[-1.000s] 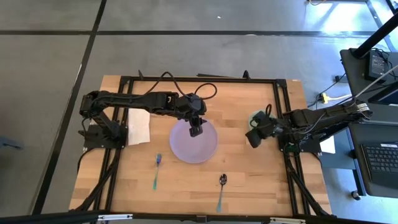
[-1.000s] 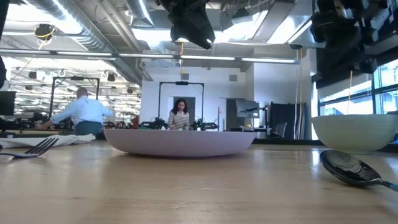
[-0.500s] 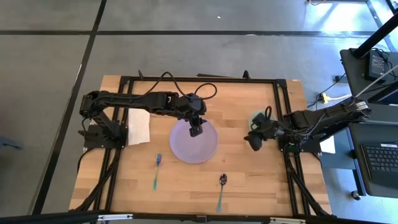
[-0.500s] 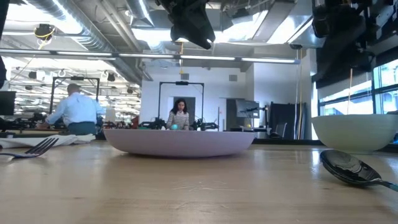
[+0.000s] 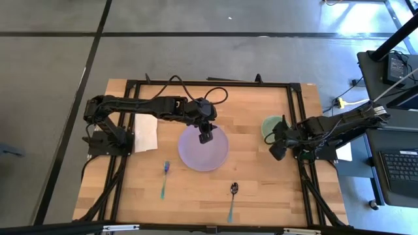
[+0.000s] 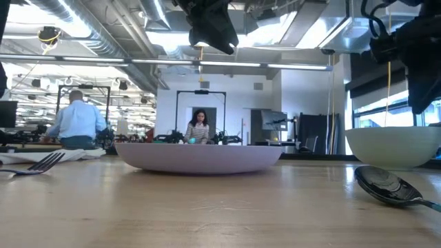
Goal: Set table place
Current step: Put the light green bowl on top of the purple plate
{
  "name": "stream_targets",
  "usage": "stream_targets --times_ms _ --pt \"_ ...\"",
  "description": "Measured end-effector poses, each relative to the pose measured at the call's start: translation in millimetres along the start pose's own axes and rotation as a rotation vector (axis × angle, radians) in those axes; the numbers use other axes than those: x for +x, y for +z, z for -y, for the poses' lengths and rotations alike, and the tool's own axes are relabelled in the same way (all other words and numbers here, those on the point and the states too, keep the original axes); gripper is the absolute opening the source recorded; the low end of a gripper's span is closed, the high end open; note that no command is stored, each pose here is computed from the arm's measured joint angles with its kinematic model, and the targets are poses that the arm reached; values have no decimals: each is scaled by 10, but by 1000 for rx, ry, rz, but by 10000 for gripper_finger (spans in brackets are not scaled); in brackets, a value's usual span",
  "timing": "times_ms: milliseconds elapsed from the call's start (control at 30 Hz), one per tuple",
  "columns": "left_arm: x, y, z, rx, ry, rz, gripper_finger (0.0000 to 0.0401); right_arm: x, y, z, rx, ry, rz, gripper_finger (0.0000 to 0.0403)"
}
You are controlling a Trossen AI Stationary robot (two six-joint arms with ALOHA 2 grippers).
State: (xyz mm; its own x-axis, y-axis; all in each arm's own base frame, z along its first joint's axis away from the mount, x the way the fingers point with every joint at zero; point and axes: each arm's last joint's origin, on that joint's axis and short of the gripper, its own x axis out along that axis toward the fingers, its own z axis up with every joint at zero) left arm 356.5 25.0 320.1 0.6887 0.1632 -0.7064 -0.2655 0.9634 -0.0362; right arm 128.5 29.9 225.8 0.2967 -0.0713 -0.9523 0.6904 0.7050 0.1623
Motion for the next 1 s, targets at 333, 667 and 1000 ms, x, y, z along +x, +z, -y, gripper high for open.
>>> stream_targets --times_ms 333,667,1000 --pt "1 2 0 -1 0 3 157 365 -123 130 11 -78 7 204" --pt "1 2 1 0 -1 3 157 391 -76 87 -22 -60 110 29" --pt "1 2 0 0 0 3 157 -171 305 -399 -108 338 395 12"
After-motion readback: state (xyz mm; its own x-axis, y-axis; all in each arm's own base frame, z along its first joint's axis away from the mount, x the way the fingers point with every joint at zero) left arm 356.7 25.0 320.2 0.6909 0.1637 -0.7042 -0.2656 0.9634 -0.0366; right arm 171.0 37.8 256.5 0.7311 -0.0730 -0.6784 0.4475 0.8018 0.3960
